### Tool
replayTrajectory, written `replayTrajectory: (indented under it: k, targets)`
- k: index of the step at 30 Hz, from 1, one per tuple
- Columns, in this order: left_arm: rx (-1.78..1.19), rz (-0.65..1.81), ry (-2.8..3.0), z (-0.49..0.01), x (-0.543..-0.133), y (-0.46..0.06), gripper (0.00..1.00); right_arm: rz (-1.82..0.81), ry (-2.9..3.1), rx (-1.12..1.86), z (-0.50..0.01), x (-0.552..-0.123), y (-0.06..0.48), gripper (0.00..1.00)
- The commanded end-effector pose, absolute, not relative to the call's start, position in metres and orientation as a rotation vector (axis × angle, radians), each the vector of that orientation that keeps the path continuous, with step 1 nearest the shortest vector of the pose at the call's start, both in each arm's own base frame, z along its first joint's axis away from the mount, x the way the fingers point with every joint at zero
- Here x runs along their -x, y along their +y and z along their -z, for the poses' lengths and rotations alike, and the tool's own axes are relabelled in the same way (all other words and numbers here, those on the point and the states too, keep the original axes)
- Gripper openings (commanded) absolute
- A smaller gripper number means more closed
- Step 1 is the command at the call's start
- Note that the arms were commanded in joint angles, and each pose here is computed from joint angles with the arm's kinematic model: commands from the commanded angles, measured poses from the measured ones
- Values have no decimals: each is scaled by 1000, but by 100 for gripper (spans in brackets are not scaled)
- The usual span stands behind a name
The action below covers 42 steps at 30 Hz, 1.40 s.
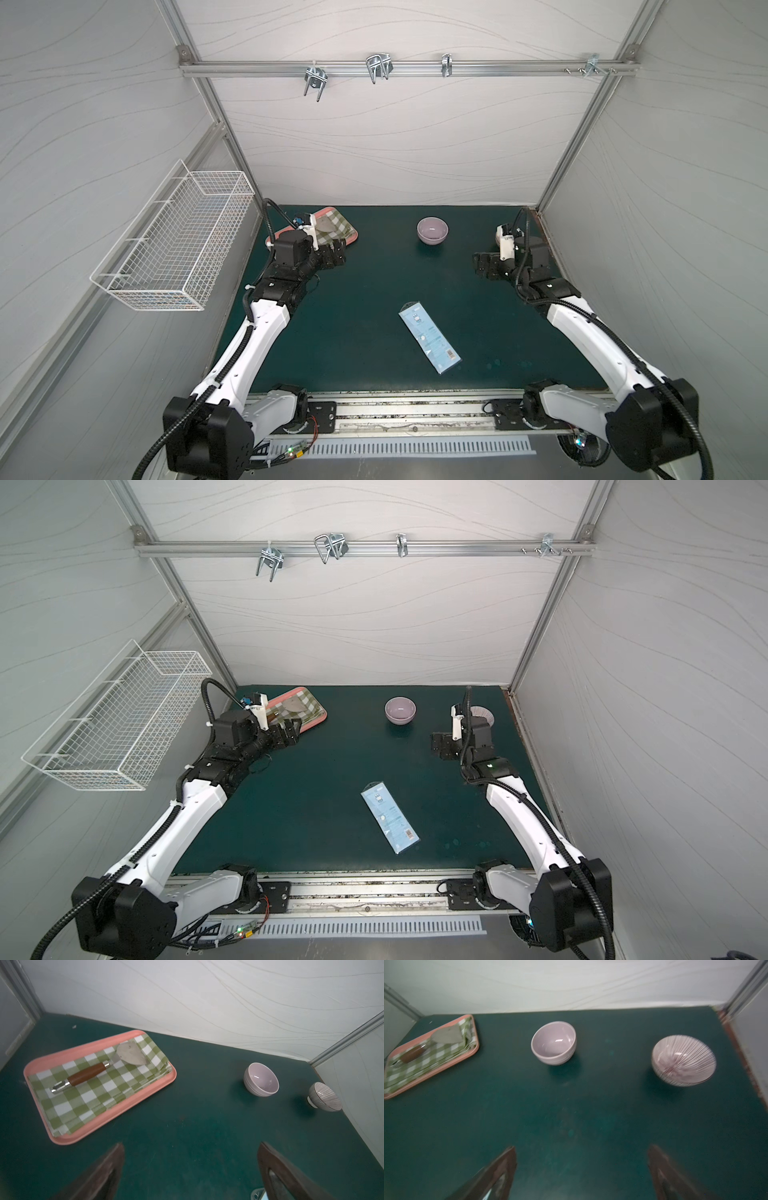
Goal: Open the ruler set and take out the ruler
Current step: Pick up the ruler set bag from the center of the board.
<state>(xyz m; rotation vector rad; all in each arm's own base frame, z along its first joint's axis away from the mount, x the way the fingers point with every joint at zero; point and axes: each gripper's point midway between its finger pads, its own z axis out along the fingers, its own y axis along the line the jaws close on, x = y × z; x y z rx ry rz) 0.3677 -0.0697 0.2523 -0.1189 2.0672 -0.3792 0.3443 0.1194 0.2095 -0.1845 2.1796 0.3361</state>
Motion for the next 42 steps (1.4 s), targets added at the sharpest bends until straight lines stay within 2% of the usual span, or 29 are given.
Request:
replayTrajectory:
  k: [1,14,19,25,31,34,42]
  targets:
    - [130,532,2111,-258,-354,-91,100,-534,2339,226,-188,-307,144,99]
    - [-52,645,2471,-168,-277,-174,97,-777,2471,231,-163,-228,162,99]
    - [-112,646,2599,-141,-255,-202,85,-791,2513,223,-146,-215,165,99]
    - [-139,613,2750,-113,-236,-220,62,-816,2518,195,-135,-210,166,99]
    - [-104,715,2822,-93,-229,-243,37,-810,2533,203,-127,-210,167,99]
    - [-101,736,2842,-85,-231,-254,35,-815,2537,203,-123,-210,168,99]
    - [-13,820,2847,-67,-244,-277,35,-817,2540,210,-122,-211,169,99]
